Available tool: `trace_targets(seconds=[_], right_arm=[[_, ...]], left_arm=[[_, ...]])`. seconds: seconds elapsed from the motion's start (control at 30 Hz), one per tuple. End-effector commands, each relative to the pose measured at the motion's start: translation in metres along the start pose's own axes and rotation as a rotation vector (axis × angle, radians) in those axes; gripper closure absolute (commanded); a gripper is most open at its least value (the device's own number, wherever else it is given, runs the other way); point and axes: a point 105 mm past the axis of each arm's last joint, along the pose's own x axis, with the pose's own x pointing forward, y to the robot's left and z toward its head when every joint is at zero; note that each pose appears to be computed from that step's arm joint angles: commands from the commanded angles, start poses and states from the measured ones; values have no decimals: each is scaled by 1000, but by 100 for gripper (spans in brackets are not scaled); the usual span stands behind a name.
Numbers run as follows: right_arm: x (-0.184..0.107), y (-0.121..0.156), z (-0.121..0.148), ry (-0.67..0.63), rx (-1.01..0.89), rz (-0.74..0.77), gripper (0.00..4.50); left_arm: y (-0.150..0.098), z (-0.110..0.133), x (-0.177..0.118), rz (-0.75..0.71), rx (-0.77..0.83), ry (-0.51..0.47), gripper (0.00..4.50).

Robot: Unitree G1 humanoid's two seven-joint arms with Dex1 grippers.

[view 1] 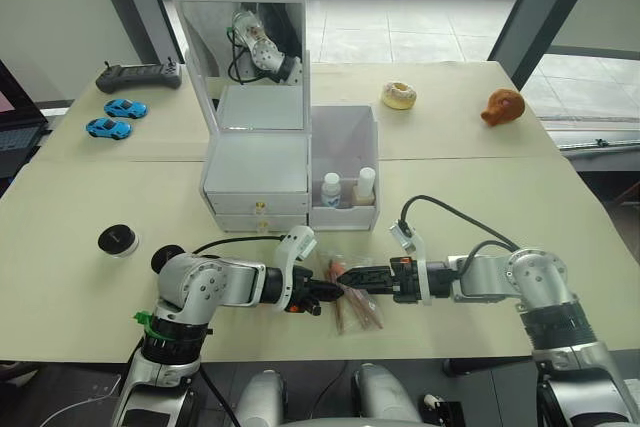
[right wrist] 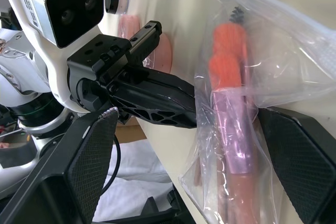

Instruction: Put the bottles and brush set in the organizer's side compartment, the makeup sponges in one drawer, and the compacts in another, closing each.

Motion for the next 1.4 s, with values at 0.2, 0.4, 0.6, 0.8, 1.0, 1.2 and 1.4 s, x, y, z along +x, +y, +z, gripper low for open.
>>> trace_targets(seconds=[0.2, 0.4, 0.6, 0.8, 1.0, 1.2, 1.4], right_arm=[[13, -24, -17, 61, 30, -99, 198], [7, -29, -15, 42, -4, -147, 404], [-9, -17, 1, -29, -106, -167, 449], [-34, 8, 24, -129, -231, -175, 449], [-65, 63, 53, -284, -501, -127, 449], [-95, 150, 74, -482, -905, 78, 449], [-91, 173, 153, -646, -1214, -4, 449]], left_arm=[[10, -8, 2, 65, -27, 24, 450], [9, -8, 2, 55, -40, 9, 450], [8, 3, -6, 24, -57, -117, 450], [-13, 20, -36, -47, 155, -301, 450], [-37, 41, -86, -96, 391, -481, 450], [-71, 47, -146, -286, 536, -587, 450], [-53, 75, -165, -135, 557, -633, 450]])
